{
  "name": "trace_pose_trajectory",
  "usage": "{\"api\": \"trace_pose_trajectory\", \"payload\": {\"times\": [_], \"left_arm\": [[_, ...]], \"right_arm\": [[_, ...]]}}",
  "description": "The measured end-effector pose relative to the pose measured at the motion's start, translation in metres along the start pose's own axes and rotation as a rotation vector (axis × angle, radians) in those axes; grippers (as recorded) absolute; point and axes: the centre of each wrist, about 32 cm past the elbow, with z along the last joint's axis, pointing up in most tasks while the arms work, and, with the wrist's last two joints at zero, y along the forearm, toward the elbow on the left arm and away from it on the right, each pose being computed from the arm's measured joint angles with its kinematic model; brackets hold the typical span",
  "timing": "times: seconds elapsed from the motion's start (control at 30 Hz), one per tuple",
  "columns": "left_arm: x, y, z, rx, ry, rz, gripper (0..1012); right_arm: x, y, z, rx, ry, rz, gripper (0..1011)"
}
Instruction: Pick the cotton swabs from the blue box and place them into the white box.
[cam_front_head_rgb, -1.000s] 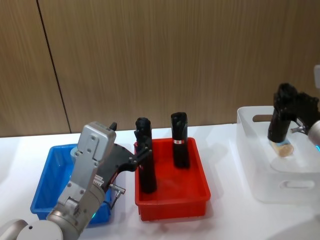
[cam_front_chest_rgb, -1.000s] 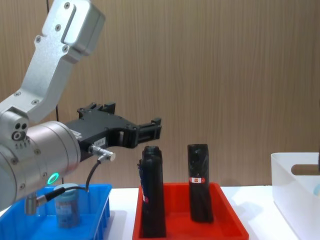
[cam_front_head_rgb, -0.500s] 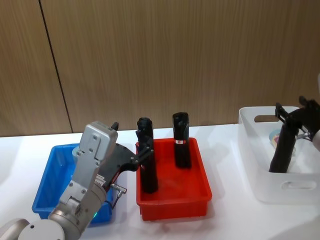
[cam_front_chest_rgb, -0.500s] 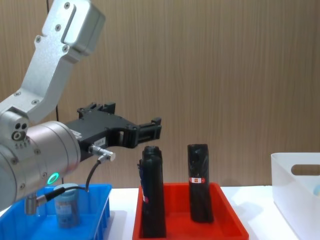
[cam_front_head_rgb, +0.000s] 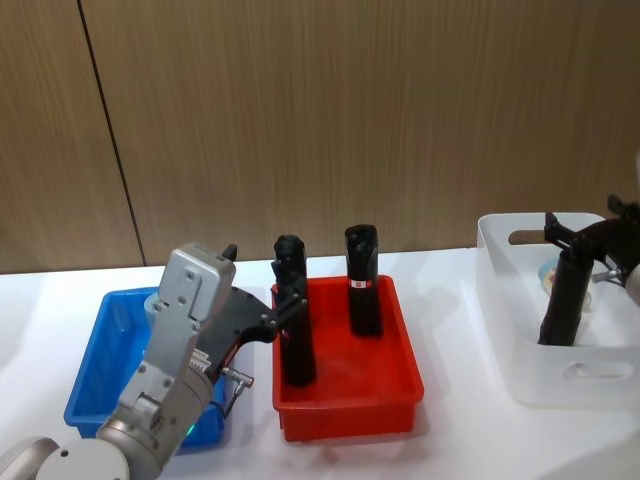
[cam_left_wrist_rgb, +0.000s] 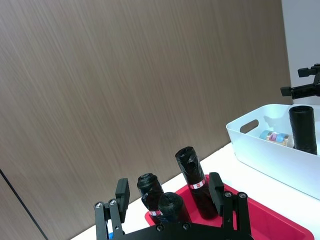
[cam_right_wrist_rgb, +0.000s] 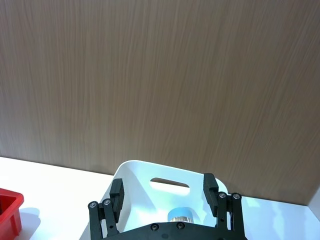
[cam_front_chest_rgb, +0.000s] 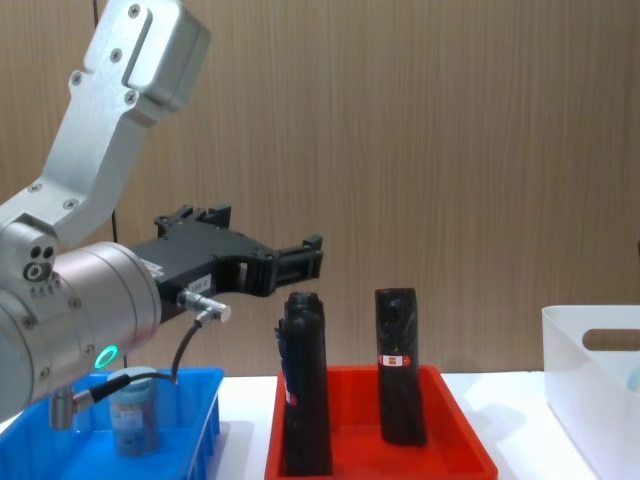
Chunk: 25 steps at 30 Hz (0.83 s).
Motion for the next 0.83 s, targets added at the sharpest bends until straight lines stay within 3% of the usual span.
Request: {"api": "trace_pose_trajectory", "payload": {"times": [0.37,0.83], "left_arm": [[0.0000,0.0000,0.0000,0.000,0.000,0.000,1004],[0.0000,0.0000,0.0000,0.000,0.000,0.000,1004]], "right_arm": [[-0.013,-0.015,-0.004,0.023,0.005,0.025,1002],[-0.044,-0.051,-0.009,0.072,0.033,0.091,1002]]}}
